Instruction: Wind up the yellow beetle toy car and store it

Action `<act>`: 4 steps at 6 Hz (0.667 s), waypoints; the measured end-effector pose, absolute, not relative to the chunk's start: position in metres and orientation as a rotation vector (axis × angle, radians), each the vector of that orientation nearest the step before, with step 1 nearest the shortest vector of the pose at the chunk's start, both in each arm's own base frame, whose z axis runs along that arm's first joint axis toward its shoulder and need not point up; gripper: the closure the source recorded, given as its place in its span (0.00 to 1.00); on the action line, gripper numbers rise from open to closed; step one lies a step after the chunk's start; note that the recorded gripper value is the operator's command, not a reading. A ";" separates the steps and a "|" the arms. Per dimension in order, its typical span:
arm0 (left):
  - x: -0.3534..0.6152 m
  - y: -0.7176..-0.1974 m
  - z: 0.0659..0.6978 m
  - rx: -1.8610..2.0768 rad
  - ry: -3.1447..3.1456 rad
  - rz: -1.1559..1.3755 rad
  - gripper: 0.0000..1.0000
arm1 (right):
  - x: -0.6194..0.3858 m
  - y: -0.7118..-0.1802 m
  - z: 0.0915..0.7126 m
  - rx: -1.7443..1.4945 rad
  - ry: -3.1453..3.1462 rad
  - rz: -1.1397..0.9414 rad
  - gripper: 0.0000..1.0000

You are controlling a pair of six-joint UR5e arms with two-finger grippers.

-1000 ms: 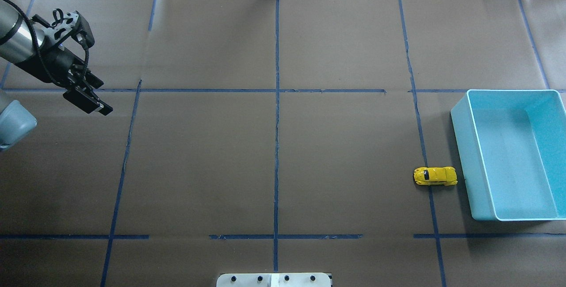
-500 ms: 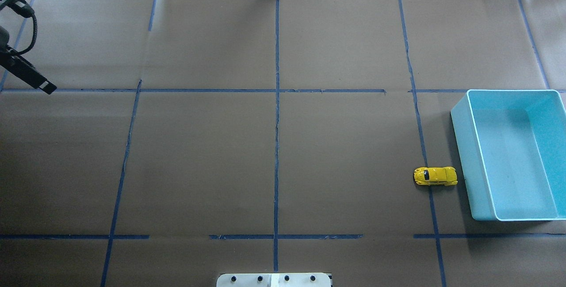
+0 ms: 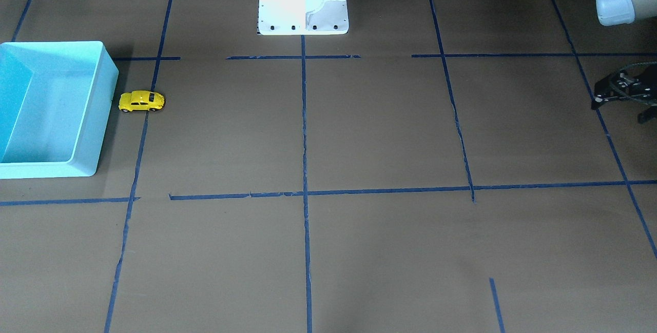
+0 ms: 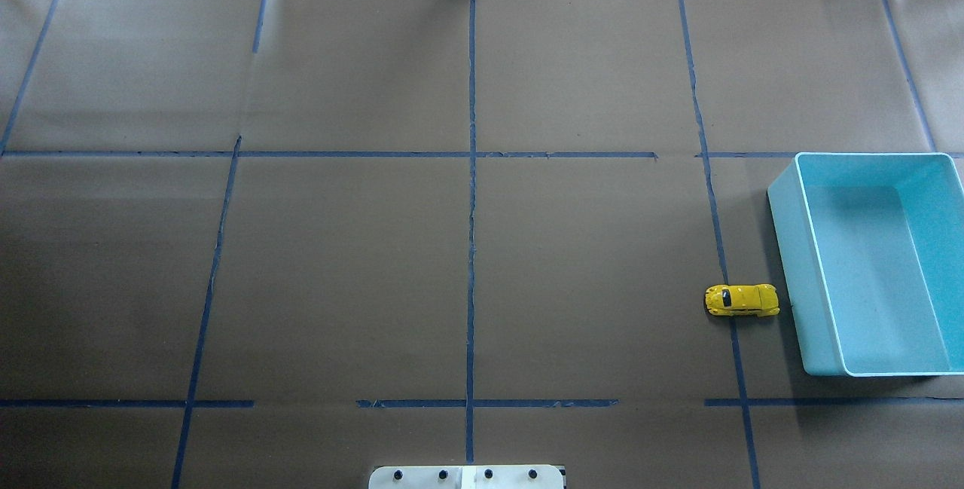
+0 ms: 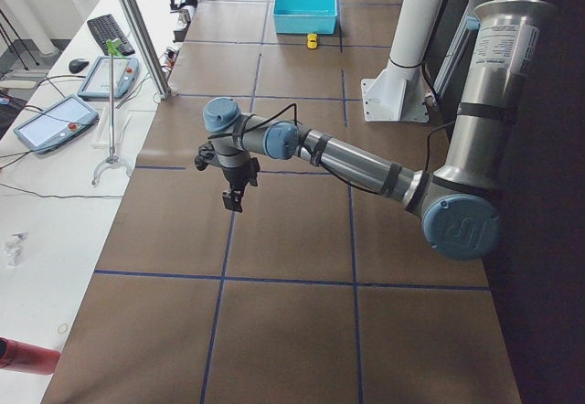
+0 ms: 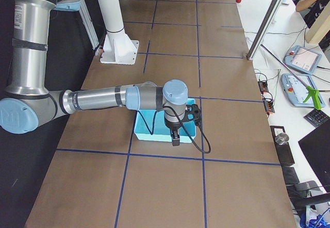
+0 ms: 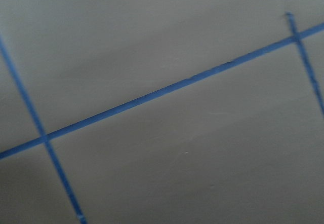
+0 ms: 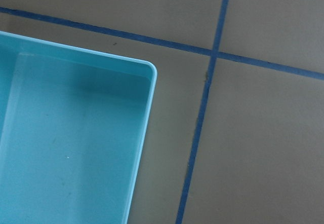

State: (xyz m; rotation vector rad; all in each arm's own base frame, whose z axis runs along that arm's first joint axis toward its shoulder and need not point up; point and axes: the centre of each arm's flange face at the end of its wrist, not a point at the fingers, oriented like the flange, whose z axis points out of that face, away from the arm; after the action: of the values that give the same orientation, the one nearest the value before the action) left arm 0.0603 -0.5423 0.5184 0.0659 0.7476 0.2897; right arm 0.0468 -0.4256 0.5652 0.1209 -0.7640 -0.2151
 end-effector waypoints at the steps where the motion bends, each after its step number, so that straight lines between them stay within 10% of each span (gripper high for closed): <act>1: 0.030 -0.546 0.546 0.030 0.741 0.210 0.00 | 0.033 -0.418 0.531 0.180 -0.764 -0.290 0.00; 4: -0.051 -0.511 0.621 -0.052 0.740 0.023 0.00 | -0.061 -0.407 0.462 0.269 -0.770 -0.645 0.00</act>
State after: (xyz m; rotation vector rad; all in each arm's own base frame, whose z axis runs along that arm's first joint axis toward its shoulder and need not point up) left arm -0.0507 -0.5107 0.6213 -0.0520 0.7404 0.0233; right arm -0.0610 -0.4068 0.4621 0.2687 -0.7704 -0.6446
